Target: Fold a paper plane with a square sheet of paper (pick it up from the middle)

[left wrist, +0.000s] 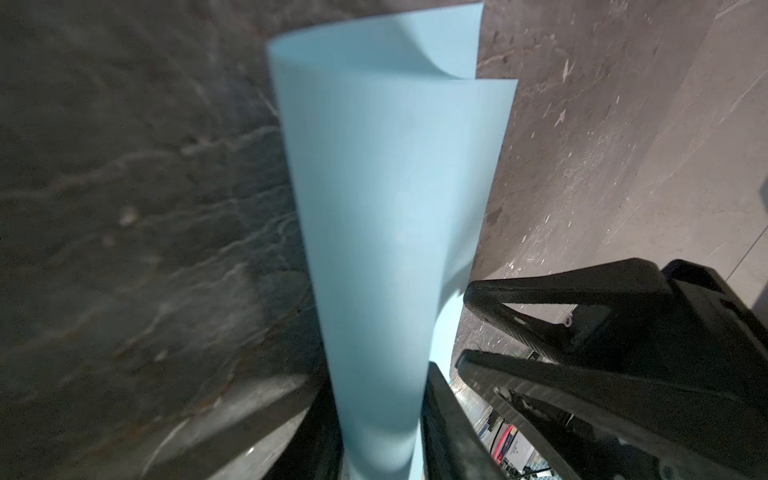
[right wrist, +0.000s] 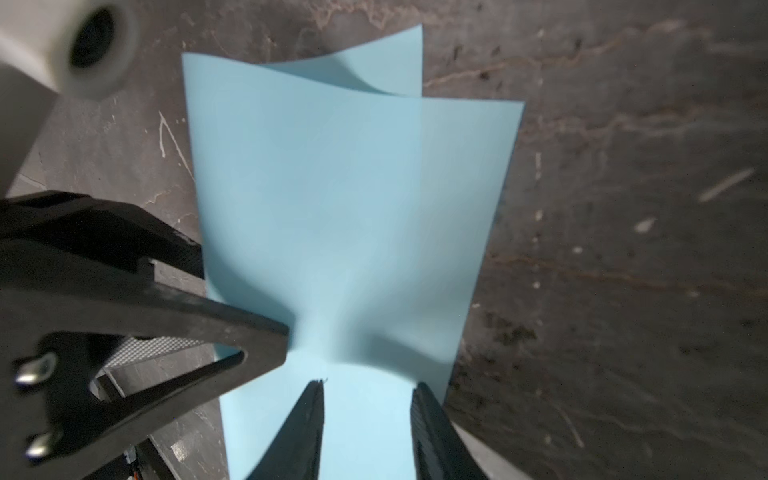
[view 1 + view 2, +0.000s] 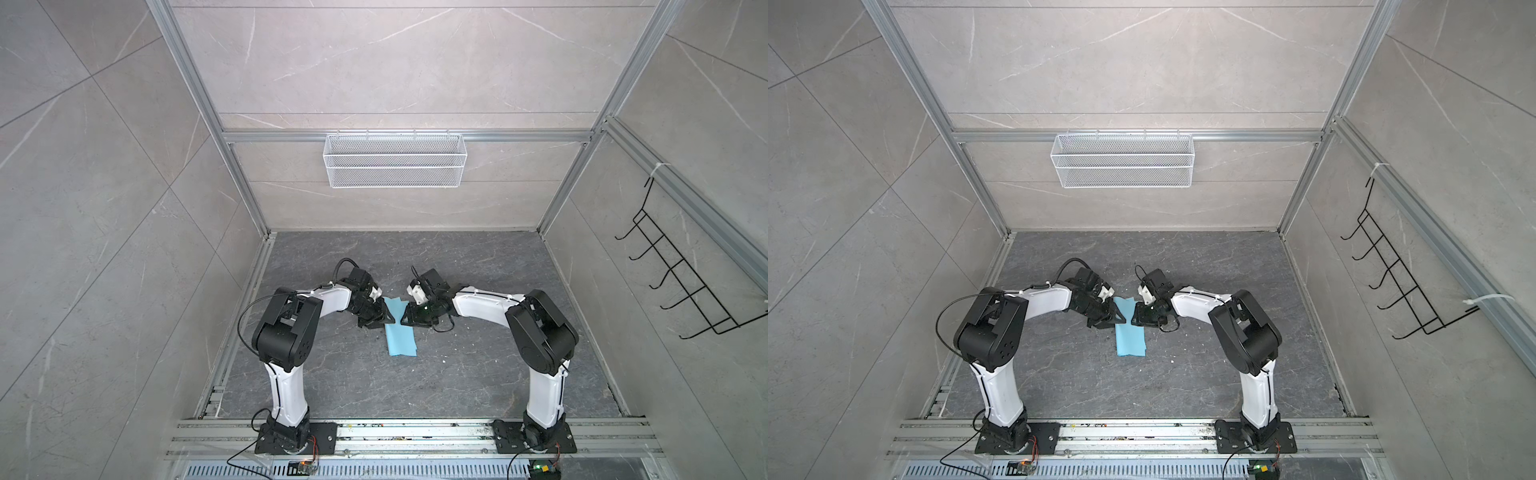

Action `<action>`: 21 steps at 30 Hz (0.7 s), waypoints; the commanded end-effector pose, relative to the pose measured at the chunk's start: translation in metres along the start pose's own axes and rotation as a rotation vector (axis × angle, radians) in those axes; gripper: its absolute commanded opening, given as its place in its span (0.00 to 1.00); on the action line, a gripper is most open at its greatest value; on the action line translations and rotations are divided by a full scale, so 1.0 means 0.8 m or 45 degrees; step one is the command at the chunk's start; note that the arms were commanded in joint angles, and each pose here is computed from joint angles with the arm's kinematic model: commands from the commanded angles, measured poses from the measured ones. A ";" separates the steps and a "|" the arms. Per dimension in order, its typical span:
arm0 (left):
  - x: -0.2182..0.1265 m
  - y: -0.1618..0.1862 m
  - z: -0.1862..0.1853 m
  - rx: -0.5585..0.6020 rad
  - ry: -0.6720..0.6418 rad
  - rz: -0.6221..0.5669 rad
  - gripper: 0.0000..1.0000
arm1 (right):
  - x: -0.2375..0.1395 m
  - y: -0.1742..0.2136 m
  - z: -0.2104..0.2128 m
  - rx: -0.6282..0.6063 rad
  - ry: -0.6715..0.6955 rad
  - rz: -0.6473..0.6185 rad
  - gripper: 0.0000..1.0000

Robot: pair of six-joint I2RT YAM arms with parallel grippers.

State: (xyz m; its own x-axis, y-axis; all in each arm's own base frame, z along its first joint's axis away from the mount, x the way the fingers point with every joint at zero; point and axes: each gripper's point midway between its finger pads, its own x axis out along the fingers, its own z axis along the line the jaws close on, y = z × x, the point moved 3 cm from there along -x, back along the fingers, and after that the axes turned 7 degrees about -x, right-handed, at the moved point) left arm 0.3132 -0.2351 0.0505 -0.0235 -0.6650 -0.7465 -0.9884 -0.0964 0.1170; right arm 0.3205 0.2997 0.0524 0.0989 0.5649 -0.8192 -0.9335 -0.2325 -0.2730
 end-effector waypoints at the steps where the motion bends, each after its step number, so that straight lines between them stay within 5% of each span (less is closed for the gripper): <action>1: -0.013 -0.003 -0.004 0.015 -0.036 -0.048 0.39 | 0.009 0.002 0.003 -0.002 -0.007 0.044 0.39; 8: -0.032 0.002 -0.003 -0.080 -0.027 -0.177 0.56 | 0.017 0.005 0.001 0.026 -0.012 0.062 0.38; 21: -0.032 0.017 -0.011 -0.106 0.022 -0.248 0.54 | 0.009 -0.007 0.016 0.016 -0.068 0.014 0.39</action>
State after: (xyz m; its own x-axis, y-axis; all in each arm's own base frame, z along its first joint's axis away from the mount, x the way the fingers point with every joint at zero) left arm 0.2971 -0.2216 0.0681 0.1326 -0.6351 -0.7610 -0.9611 -0.2701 0.0579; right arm 0.3216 0.3075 0.0531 0.0763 0.5878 -0.8054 -0.9372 -0.2335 -0.2591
